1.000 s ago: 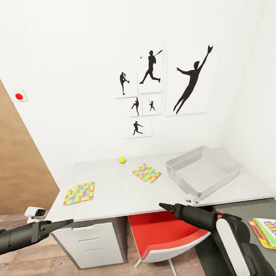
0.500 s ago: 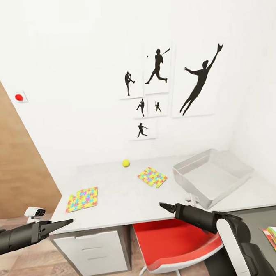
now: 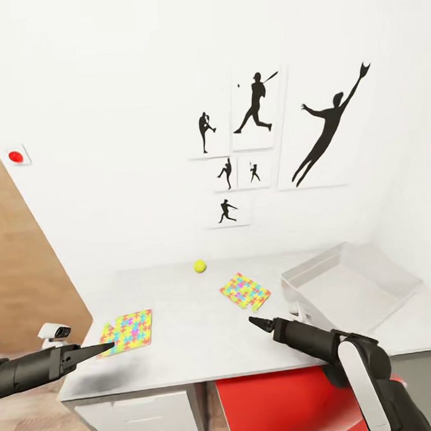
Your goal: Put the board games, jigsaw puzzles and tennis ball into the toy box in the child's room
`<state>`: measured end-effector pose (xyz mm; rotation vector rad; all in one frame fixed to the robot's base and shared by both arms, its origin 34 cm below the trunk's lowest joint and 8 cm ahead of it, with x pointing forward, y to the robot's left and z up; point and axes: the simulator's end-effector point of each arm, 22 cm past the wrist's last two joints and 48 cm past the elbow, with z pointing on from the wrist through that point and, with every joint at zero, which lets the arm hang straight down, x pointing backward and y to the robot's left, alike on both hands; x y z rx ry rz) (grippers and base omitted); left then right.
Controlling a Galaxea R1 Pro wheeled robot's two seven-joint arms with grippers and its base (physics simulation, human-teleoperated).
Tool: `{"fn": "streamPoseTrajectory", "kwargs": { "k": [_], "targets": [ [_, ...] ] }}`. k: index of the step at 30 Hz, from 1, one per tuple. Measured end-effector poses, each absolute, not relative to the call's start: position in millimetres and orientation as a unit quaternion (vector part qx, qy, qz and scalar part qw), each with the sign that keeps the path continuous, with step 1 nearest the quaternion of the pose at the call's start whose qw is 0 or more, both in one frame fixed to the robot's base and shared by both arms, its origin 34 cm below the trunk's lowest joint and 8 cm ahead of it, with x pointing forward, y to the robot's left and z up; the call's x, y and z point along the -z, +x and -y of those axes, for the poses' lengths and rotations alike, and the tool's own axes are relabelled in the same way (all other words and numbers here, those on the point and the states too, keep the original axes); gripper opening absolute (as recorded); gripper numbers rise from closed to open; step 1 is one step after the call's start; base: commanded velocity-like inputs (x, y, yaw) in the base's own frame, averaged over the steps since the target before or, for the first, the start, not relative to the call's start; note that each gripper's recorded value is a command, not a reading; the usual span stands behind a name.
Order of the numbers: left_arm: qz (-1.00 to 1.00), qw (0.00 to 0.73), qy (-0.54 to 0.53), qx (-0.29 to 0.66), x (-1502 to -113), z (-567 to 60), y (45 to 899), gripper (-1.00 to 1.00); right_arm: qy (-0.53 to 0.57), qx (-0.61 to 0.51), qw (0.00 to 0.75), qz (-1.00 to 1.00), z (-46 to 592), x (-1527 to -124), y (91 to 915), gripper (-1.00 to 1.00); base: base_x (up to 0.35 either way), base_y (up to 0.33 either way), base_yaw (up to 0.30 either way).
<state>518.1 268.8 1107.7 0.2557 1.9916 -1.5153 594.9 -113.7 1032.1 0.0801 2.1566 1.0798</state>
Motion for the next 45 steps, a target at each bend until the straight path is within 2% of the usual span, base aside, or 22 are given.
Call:
{"fn": "streamPoseTrajectory", "kwargs": {
  "k": [20,38,45],
  "targets": [
    [-0.753,0.309,0.098,0.572,-1108.1,-268.8,518.1,1.0,0.03,-0.419,0.357,-0.834,113.5,-1033.2,595.0,1.0,0.169,0.034,-0.024],
    [-0.753,0.309,0.099,0.572,-1107.8,-268.5,518.0,1.0,0.034,-0.42,0.357,-0.834,108.8,-1034.7,596.4,1.0,0.008,0.0,0.0],
    [-0.752,0.309,0.098,0.574,-1108.1,-267.2,518.0,1.0,0.035,-0.389,0.376,-0.84,111.5,-1057.8,633.4,1.0,0.0,0.0,0.0]
  ]
}}
